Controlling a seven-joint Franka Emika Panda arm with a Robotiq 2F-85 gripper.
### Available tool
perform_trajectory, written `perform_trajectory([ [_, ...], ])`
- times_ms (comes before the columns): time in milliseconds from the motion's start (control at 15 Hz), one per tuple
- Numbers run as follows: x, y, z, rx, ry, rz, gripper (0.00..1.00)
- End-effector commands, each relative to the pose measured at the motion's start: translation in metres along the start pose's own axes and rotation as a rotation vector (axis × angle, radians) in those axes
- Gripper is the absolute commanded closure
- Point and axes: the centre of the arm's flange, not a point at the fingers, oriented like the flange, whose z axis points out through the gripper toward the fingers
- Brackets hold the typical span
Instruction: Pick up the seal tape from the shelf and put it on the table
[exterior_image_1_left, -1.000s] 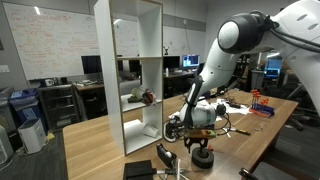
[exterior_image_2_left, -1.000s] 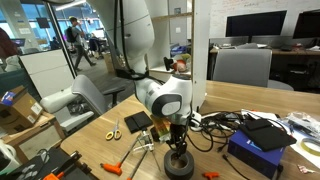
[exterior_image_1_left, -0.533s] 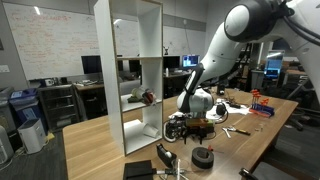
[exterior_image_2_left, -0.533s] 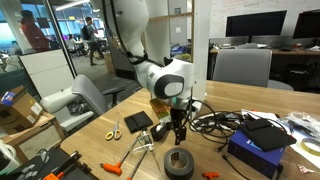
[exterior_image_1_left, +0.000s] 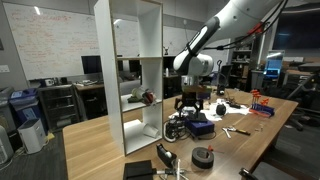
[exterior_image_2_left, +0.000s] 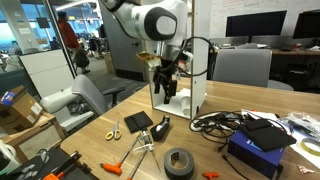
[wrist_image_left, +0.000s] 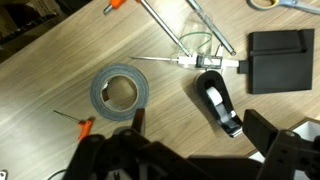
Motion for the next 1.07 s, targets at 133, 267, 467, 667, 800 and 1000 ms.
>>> perform_trajectory([
  [133,-0.094,-0.011,-0.106,0.015,-0.029,-0.150,0.00],
  [267,-0.129,-0.014,-0.135,0.009,-0.028,-0.229,0.00],
  [467,-0.178,-0.013,-0.164,-0.033,-0.036,-0.359,0.00],
  [667,-0.217,-0.008,-0.177,-0.058,-0.040,-0.462,0.00],
  [800,-0.236,-0.002,-0.179,-0.055,-0.040,-0.508,0.00],
  [1000,-0.254,0.009,-0.178,-0.056,-0.019,-0.533,0.00],
])
